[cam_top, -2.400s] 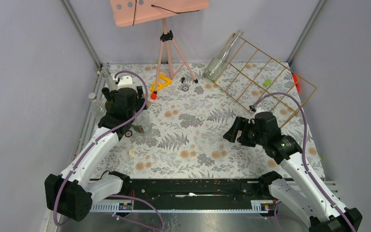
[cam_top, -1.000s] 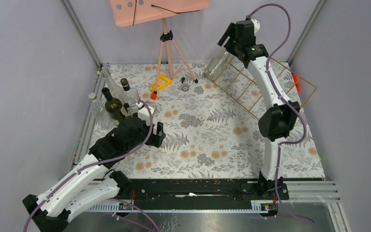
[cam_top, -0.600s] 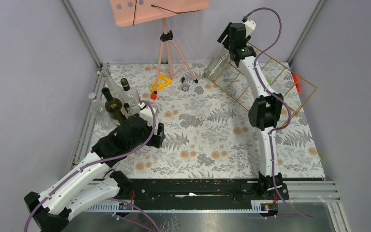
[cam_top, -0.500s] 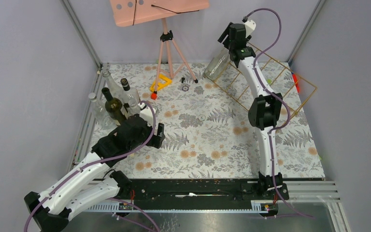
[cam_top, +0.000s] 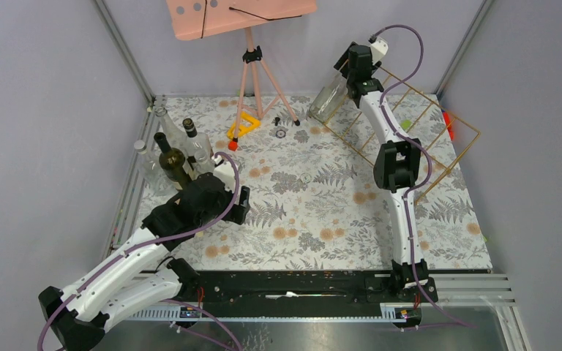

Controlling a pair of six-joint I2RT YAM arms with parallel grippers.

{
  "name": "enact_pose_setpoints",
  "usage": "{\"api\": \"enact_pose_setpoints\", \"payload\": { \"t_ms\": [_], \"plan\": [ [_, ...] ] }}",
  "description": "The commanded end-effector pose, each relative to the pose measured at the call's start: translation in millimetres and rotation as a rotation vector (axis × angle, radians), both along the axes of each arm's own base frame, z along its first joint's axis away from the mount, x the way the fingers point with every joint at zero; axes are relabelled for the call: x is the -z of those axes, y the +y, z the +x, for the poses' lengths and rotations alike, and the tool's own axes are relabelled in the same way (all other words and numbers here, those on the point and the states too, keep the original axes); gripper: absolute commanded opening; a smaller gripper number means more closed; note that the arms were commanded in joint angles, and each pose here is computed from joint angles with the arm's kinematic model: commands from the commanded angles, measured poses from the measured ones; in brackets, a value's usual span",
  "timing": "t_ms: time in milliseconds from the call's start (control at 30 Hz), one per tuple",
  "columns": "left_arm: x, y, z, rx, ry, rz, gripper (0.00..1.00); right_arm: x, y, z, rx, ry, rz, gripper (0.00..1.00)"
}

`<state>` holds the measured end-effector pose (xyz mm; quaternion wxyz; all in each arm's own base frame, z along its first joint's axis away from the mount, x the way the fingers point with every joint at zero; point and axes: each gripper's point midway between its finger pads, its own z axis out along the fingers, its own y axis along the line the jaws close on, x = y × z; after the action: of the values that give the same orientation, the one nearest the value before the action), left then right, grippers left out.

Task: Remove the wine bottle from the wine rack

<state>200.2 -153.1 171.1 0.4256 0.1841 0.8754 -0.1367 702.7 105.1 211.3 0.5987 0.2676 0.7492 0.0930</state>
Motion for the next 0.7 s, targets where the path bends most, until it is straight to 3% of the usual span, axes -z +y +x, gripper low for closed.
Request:
{"api": "enact_pose_setpoints", "payload": {
  "t_ms": [0,533,667],
  "plan": [
    [-4.7,-1.0,6.1,-0.01,-0.028,0.004,0.77,-27.6,-8.8,17.1,0.028,-0.129,0.04,0.74],
    [0.9,-1.0,8.6,-0.016,-0.012,0.027,0.77,-5.2,-20.3,47.5,0.053,-0.248,0.086,0.72],
    [1.3,-1.3,8.7,-0.016,-0.009,0.028,0.77,0.6,-19.4,49.6,0.043,-0.247,0.092,0.6]
  ]
}}
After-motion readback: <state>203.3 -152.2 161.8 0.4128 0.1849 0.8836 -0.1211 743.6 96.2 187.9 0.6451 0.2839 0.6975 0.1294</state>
